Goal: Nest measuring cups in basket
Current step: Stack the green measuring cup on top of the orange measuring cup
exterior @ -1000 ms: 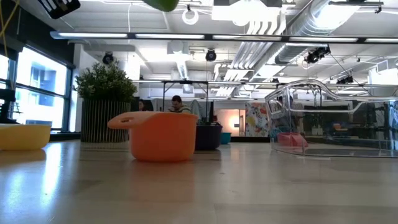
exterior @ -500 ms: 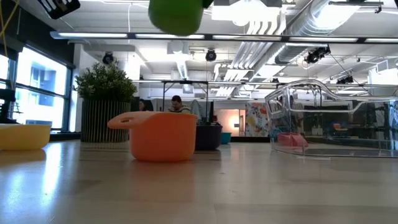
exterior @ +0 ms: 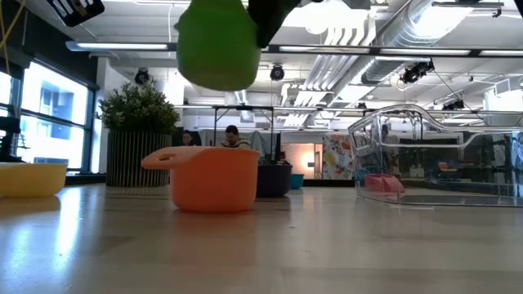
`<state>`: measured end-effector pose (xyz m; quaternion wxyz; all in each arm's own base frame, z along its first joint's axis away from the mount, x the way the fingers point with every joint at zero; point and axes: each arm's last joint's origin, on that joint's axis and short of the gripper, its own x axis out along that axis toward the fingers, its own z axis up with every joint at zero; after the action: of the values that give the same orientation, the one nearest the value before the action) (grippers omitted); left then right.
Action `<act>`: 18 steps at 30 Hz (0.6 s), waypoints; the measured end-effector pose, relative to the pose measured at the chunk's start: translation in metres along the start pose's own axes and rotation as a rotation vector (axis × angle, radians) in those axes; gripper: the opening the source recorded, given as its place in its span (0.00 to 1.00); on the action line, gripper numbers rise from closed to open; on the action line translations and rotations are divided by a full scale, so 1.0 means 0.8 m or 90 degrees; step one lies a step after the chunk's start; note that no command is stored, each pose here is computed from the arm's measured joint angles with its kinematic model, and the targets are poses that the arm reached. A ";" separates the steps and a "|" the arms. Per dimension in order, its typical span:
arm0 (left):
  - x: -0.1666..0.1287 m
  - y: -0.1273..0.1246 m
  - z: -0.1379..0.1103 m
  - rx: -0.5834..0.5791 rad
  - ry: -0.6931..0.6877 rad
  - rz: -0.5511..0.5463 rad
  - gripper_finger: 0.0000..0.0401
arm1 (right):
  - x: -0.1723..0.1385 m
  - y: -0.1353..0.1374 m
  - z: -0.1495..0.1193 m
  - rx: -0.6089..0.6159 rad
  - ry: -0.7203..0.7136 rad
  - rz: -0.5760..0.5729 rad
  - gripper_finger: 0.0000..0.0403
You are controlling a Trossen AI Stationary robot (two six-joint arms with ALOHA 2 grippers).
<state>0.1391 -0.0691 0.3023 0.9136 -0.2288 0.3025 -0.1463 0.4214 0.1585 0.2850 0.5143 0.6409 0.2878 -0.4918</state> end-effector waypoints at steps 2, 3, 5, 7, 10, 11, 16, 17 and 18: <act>0.000 0.000 0.000 0.000 0.000 0.000 0.22 | 0.007 0.000 -0.002 0.001 -0.003 -0.004 0.00; 0.000 0.000 0.000 0.000 0.000 0.000 0.22 | 0.011 0.000 -0.004 0.001 -0.004 -0.003 0.00; 0.000 0.000 0.000 0.000 0.000 0.000 0.22 | 0.017 0.001 -0.006 0.002 -0.007 -0.001 0.00; 0.000 0.000 0.000 0.000 0.000 0.000 0.22 | 0.022 0.003 -0.006 0.005 -0.019 0.012 0.00; 0.000 0.000 0.000 0.000 0.000 0.000 0.22 | 0.026 0.004 -0.006 0.017 -0.030 0.020 0.00; 0.000 0.000 0.000 0.000 0.000 0.000 0.22 | 0.028 0.004 -0.006 0.022 -0.033 0.021 0.00; 0.000 0.000 0.000 0.000 0.001 0.001 0.22 | 0.047 0.002 -0.013 0.039 -0.042 0.014 0.00; 0.000 0.000 0.000 0.000 0.000 0.000 0.22 | 0.051 0.003 -0.014 0.043 -0.042 0.016 0.00; 0.000 0.000 0.000 0.000 0.000 0.000 0.22 | 0.057 0.002 -0.016 0.045 -0.045 0.014 0.00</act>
<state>0.1392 -0.0692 0.3022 0.9136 -0.2287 0.3027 -0.1464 0.4430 0.1638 0.2436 0.5064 0.6441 0.2453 -0.5182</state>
